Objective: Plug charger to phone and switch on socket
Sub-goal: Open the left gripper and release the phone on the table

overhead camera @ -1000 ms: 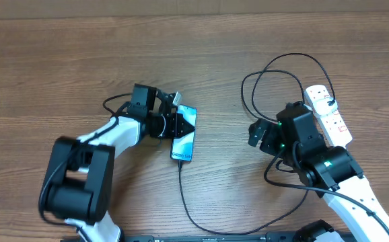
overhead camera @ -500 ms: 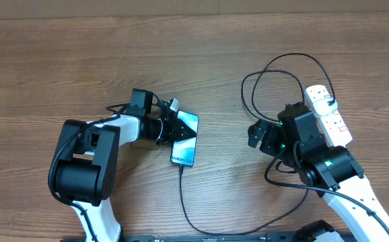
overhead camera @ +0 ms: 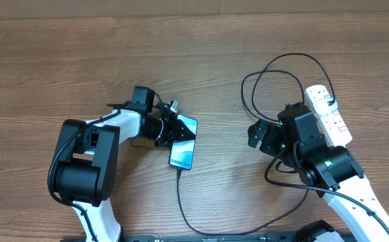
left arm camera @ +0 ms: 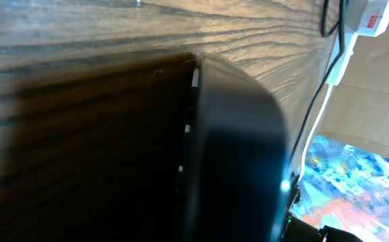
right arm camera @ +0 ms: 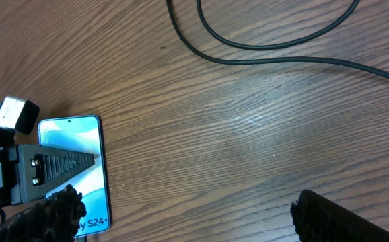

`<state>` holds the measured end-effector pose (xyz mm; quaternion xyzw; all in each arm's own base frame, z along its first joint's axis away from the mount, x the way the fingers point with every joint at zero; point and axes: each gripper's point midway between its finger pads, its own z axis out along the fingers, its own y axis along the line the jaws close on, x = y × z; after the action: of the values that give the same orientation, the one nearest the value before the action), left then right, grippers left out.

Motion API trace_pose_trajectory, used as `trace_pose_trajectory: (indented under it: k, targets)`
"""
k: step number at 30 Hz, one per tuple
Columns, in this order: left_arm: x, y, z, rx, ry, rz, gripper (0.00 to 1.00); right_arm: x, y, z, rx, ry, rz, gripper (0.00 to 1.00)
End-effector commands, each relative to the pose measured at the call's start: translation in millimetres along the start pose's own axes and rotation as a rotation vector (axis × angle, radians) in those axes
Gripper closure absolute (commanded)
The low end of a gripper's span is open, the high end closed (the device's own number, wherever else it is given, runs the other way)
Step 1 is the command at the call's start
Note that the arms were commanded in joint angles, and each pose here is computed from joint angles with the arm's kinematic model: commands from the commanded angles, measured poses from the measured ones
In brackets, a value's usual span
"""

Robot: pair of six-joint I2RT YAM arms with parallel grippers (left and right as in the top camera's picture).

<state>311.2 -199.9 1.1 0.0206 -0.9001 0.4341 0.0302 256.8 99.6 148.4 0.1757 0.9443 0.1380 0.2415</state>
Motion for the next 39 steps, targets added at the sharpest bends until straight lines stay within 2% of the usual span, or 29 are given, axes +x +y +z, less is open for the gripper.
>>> trace_pose_trajectory:
  k: [1,15,20,32,39]
  targets:
    - [1.9,50.3,4.9,-0.224,-0.024,-0.064,0.71,-5.5,4.8,-4.7,-0.016,-0.013,0.007,0.00]
    - [12.6,89.5,-14.9,-0.496,-0.033,-0.238,0.70,-9.0,6.1,-4.8,-0.020,-0.029,0.008,0.00]
    - [8.7,86.3,-19.1,-0.518,-0.034,-0.243,0.67,-9.0,6.1,-4.8,-0.020,-0.029,0.008,0.00]
    - [16.0,102.7,-35.1,-0.665,-0.027,-0.274,0.67,-8.9,5.9,-4.8,-0.019,-0.028,0.008,0.00]
    - [14.9,100.5,-33.1,-0.651,-0.008,-0.212,0.63,-9.1,6.1,-4.8,-0.020,-0.029,0.008,0.00]
